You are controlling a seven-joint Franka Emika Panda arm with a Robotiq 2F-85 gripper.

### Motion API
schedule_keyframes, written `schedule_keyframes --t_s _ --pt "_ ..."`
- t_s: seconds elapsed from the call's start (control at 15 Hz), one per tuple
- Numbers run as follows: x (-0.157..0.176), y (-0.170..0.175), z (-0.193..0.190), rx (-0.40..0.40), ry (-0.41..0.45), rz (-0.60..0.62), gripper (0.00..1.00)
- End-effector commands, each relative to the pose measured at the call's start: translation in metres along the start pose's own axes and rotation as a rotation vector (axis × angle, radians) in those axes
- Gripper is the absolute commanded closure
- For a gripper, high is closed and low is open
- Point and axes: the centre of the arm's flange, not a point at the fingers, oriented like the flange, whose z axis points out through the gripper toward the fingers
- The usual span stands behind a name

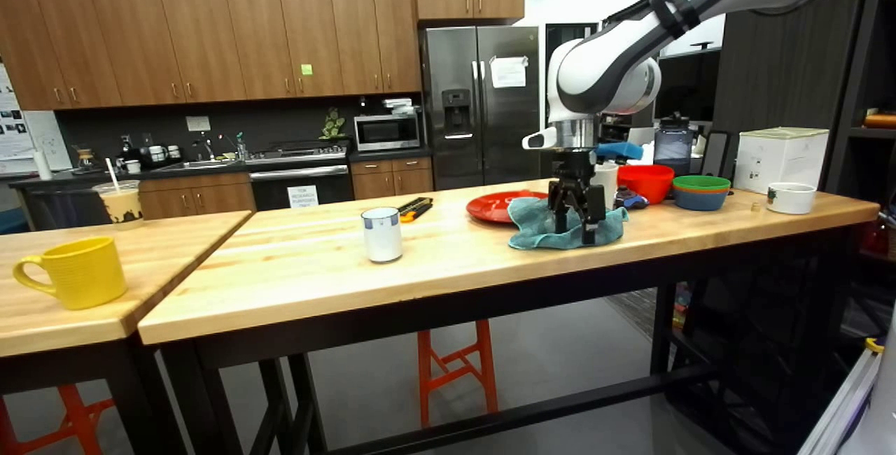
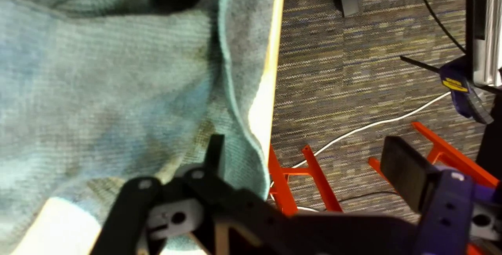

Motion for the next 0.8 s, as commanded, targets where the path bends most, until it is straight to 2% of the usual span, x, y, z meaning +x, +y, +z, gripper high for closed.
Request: schedule_keyframes --t_s 0.0,0.33,0.73 --pt "-0.0004 -0.0099 -0.0025 -0.074 0.019 0.043 0.00" --pt "0.0016 -0.0109 -0.0040 -0.147 0.055 0.081 0.00" --pt "0.0018 -0.0122 -0.0040 -0.157 0.059 0.072 0.00"
